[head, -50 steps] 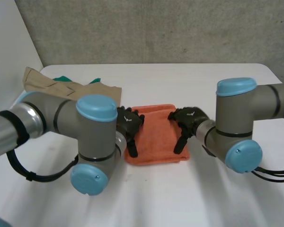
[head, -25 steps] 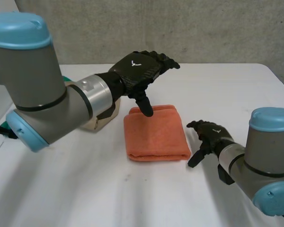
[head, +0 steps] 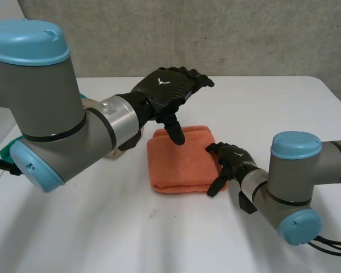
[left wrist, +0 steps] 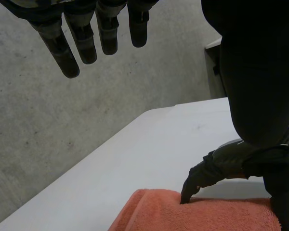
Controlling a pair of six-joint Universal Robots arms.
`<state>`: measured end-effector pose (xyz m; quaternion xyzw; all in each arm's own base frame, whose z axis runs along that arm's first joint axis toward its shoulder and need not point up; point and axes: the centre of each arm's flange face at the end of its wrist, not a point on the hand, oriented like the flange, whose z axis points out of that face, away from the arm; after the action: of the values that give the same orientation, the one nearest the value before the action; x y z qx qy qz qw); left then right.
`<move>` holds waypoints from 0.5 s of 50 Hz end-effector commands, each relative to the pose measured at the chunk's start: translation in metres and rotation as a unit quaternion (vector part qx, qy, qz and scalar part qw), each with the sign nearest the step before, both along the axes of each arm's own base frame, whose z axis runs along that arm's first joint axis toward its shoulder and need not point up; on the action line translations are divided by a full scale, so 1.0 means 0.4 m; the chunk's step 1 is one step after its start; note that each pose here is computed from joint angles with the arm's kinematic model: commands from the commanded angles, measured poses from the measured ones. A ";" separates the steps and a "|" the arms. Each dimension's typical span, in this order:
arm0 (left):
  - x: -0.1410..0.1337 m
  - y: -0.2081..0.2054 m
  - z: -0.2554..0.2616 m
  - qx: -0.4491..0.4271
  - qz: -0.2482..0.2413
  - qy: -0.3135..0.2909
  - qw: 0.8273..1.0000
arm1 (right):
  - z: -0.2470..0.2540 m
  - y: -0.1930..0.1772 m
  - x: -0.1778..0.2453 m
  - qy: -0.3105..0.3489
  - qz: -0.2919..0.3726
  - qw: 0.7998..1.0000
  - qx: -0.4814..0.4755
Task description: Fold the laundry.
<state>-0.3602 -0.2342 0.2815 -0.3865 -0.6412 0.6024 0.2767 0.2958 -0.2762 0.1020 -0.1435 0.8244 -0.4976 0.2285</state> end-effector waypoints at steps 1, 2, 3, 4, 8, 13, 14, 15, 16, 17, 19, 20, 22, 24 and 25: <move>0.000 0.011 0.005 -0.002 0.003 0.000 1.000 | -0.006 0.004 0.023 -0.004 0.007 1.000 -0.002; 0.000 0.011 0.005 -0.002 0.003 0.000 1.000 | -0.004 0.001 0.024 -0.008 0.006 1.000 -0.002; 0.001 0.012 0.003 -0.001 0.003 -0.001 1.000 | -0.003 -0.001 0.025 -0.011 0.003 1.000 -0.002; 0.001 0.012 0.004 -0.001 0.003 -0.001 1.000 | -0.003 -0.004 0.026 -0.014 0.001 1.000 -0.002; 0.001 0.015 0.000 0.001 0.002 -0.002 1.000 | 0.005 -0.027 0.030 -0.024 -0.011 1.000 -0.011; 0.000 0.017 0.000 0.001 0.001 -0.002 1.000 | 0.038 -0.080 0.042 -0.031 -0.020 0.998 -0.045; 0.001 0.016 0.000 0.001 0.002 -0.002 1.000 | 0.043 -0.090 0.042 -0.032 -0.022 0.998 -0.050; 0.000 0.017 -0.001 0.002 0.001 -0.002 1.000 | 0.047 -0.105 0.036 -0.033 -0.027 0.998 -0.054; 0.000 0.017 -0.001 0.001 0.001 -0.002 1.000 | 0.061 -0.143 0.017 -0.036 -0.042 0.996 -0.067; 0.000 0.017 -0.001 0.001 0.001 -0.002 1.000 | 0.068 -0.166 0.001 -0.036 -0.052 0.995 -0.074; 0.002 0.017 -0.002 0.002 0.002 -0.003 1.000 | 0.077 -0.207 -0.033 -0.034 -0.072 0.993 -0.085; 0.002 0.018 -0.001 0.002 0.002 -0.003 1.000 | 0.083 -0.247 -0.066 -0.029 -0.089 0.991 -0.097; 0.004 0.020 0.003 0.000 0.002 -0.001 1.000 | 0.093 -0.288 -0.102 -0.018 -0.105 0.988 -0.114; 0.006 0.020 0.005 -0.001 0.002 -0.001 1.000 | 0.106 -0.350 -0.158 0.002 -0.130 0.982 -0.139; 0.005 0.022 0.007 -0.001 0.002 -0.001 1.000 | 0.109 -0.368 -0.173 0.008 -0.137 0.980 -0.145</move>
<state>-0.3594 -0.2272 0.2814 -0.3866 -0.6430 0.6013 0.2748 0.2844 -0.3584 0.1321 -0.0896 0.7787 -0.5858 0.2057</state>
